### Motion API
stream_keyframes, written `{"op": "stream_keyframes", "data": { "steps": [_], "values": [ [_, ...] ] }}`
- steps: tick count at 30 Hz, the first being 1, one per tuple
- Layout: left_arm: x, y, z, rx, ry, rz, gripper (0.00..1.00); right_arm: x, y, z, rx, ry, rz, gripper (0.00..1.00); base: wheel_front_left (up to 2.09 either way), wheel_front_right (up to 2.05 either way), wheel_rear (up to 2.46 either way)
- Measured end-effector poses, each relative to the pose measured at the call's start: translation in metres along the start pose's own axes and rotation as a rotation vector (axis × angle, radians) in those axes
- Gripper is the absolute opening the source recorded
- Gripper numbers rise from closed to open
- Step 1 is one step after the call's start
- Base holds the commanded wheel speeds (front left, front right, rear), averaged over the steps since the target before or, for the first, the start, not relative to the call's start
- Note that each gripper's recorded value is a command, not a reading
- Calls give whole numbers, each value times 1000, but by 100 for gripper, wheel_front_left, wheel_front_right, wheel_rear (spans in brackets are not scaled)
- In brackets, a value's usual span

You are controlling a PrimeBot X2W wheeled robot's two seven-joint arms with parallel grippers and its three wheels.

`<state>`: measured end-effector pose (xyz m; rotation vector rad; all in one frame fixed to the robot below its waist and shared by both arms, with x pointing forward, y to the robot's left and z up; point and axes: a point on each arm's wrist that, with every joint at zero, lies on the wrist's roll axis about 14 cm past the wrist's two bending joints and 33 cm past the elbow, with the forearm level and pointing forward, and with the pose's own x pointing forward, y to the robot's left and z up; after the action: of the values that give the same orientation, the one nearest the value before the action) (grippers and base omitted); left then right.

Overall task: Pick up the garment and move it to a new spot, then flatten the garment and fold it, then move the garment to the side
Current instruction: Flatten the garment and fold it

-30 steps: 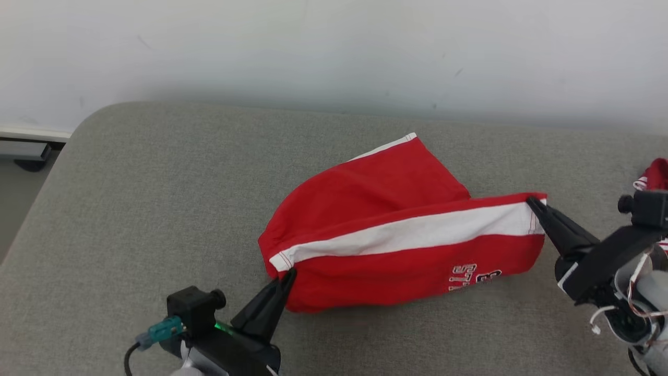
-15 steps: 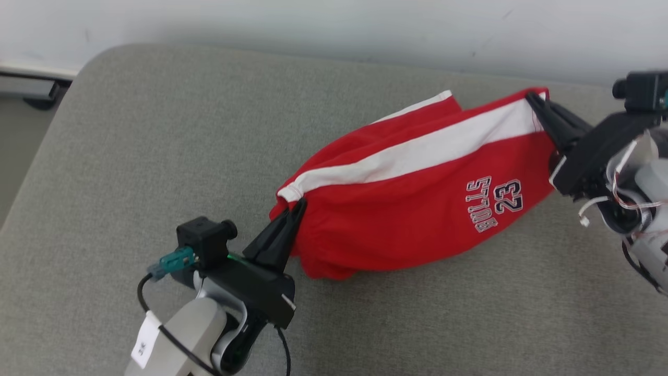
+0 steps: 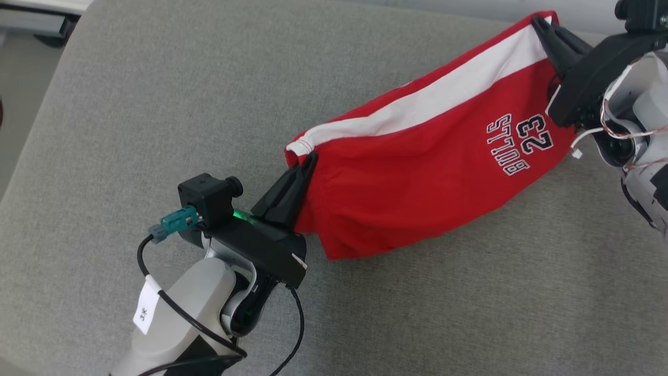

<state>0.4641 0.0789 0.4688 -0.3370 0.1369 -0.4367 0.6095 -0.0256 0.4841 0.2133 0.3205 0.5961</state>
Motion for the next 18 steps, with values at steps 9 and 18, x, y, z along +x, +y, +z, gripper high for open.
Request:
{"op": "stream_keyframes", "data": {
  "steps": [9,18],
  "values": [
    [2,20,-2,-10,-2,56,0,28,7,-28,1,57,13,0,0,0,0],
    [3,20,-15,-20,31,62,0,34,5,-48,-15,100,2,0,0,0,0]
  ]
}}
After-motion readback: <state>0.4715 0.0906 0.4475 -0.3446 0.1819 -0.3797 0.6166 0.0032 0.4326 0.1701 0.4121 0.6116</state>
